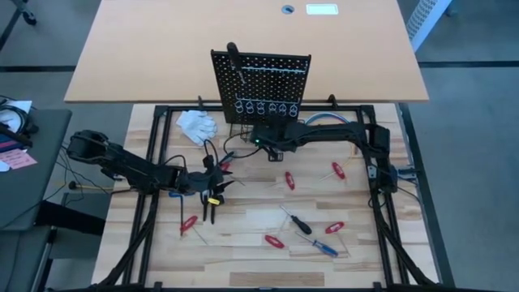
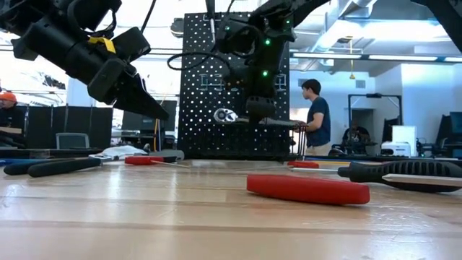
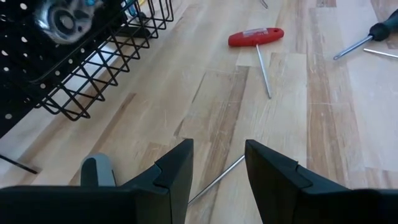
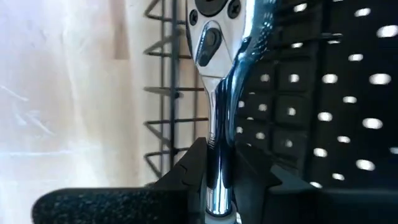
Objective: Hang tools onto peg board
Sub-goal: Put the black ratchet wrench in the mesh basket on the pegboard, then put the black adjustable plier in the mesh basket on the pegboard
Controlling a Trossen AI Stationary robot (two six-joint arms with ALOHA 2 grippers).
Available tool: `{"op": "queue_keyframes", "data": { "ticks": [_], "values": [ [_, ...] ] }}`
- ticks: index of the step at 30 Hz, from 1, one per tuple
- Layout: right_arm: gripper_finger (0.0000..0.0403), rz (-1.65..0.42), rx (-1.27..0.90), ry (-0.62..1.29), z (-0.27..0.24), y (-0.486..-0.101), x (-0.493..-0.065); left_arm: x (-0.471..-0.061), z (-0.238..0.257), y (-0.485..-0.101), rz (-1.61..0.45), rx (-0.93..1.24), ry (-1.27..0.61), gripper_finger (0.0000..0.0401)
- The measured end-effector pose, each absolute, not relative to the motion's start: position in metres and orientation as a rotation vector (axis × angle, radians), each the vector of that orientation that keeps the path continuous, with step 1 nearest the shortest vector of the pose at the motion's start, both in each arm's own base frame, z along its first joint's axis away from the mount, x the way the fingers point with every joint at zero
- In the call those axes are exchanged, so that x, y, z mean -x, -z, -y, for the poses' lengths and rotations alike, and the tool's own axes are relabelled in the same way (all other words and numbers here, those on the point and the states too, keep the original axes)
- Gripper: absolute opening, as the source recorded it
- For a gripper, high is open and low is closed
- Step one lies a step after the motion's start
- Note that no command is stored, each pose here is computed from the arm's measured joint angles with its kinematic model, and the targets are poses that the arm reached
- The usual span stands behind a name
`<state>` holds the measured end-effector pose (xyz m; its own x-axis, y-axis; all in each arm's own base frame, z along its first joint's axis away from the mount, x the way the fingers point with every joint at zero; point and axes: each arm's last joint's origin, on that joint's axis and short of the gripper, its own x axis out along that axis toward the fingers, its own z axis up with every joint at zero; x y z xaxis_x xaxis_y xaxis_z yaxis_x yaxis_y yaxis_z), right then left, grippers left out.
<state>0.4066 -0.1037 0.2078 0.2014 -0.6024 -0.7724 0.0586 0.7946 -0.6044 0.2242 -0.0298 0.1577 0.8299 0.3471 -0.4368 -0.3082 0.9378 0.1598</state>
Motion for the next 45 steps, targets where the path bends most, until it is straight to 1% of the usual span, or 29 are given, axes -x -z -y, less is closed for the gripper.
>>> {"op": "queue_keyframes", "data": {
  "ticks": [2,6,14,17,20,27,30,35,38,42,45],
  "values": [
    [0.0060,-1.288,0.501,0.497,0.106,-0.207,-0.408,-0.224,0.030,-0.158,-0.479,-0.082,-0.349,0.0138],
    [0.0061,-1.333,0.494,0.481,0.109,-0.201,-0.404,-0.224,0.030,-0.158,-0.478,-0.081,-0.349,0.0138],
    [0.0062,-1.315,0.498,0.487,0.109,-0.205,-0.405,-0.224,0.030,-0.158,-0.474,-0.068,-0.352,0.0138],
    [0.0069,-1.317,0.501,0.483,0.108,-0.205,-0.405,-0.224,0.030,-0.158,-0.476,-0.067,-0.352,0.0138],
    [0.0090,-1.313,0.501,0.485,0.108,-0.205,-0.405,-0.224,0.030,-0.158,-0.476,-0.067,-0.350,0.0138],
    [0.0160,-1.320,0.522,0.469,0.107,-0.206,-0.405,-0.224,0.033,-0.158,-0.475,-0.067,-0.339,0.0138],
    [0.0180,-1.310,0.527,0.471,0.103,-0.210,-0.405,-0.224,0.033,-0.157,-0.477,-0.068,-0.338,0.0138],
    [0.0181,-1.221,0.541,0.451,0.075,-0.232,-0.405,-0.221,0.035,-0.158,-0.532,-0.094,-0.343,0.0138],
    [0.0172,-1.159,0.528,0.433,0.048,-0.243,-0.405,-0.218,0.037,-0.170,-0.582,-0.092,-0.385,0.0138],
    [0.0158,-1.076,0.500,0.346,0.002,-0.251,-0.406,-0.202,0.047,-0.185,-0.732,-0.083,-0.389,0.0137],
    [0.0146,-0.961,0.469,0.218,-0.033,-0.241,-0.412,-0.180,0.059,-0.192,-0.885,-0.013,-0.394,0.0130]
  ]
}}
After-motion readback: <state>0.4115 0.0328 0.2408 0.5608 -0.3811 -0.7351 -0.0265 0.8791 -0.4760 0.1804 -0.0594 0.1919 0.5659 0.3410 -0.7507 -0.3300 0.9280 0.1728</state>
